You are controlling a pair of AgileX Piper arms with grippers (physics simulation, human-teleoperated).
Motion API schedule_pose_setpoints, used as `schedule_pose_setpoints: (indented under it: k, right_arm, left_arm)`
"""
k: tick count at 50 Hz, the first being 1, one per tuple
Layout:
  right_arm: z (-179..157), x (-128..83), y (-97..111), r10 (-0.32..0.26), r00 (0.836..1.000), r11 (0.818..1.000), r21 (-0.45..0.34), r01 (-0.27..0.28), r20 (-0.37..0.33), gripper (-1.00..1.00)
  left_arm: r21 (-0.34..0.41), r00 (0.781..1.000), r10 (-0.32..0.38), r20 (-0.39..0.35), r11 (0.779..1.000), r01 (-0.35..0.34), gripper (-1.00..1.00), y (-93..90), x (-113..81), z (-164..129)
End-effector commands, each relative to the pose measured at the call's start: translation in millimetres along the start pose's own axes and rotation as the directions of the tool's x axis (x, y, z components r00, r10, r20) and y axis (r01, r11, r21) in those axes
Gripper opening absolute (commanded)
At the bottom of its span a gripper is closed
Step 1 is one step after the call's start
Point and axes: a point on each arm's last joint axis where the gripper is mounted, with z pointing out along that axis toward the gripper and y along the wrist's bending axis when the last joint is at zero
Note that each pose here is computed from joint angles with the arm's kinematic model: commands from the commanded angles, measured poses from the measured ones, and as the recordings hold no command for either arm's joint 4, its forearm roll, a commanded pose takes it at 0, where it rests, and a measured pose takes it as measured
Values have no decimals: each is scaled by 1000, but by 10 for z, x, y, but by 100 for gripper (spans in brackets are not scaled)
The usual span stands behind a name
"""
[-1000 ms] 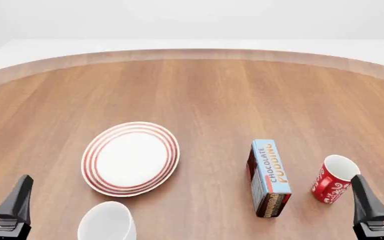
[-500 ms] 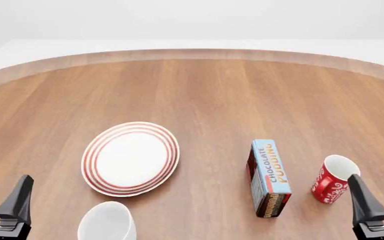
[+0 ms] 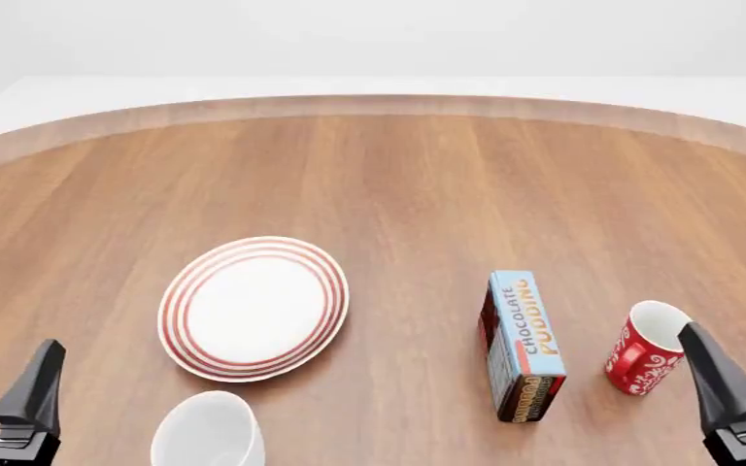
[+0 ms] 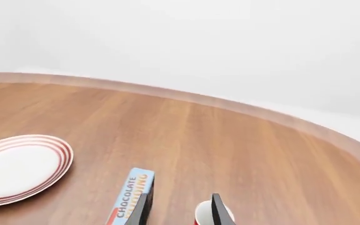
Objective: Pick up the white mug and put it on the plate, and put the chocolate pudding to the right of the plate.
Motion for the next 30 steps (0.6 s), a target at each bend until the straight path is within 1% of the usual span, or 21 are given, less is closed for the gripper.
schedule_pose_setpoints:
  k: [1,6,7,21,22,28,30]
  right_arm:
    - [72,-165,16,-49,999,997,-61,48,-14,100]
    - [117,-210,25,-63,998,995,-82,61,-24,100]
    - [130,-209,31,-74,997,993,-90,71,-28,100]
    - [120,-419,35,-113,992,984,-146,104,-57,100]
    - [125,-436,38,-124,991,981,-154,114,-56,100]
    - [154,-512,43,-122,990,979,-170,109,-68,100]
    - [159,-549,41,-111,991,980,-174,96,-78,100]
  left_arm:
    - [0,1000,0,0,1000,0,100,0,0,0]
    - [0,1000,0,0,1000,0,100,0,0,0]
    - [0,1000,0,0,1000,0,100,0,0,0]
    - [0,1000,0,0,1000,0,100,0,0,0]
    - [0,1000,0,0,1000,0,100,0,0,0]
    - [0,1000,0,0,1000,0,100,0,0,0]
    - [0,1000,0,0,1000,0,100,0,0,0]
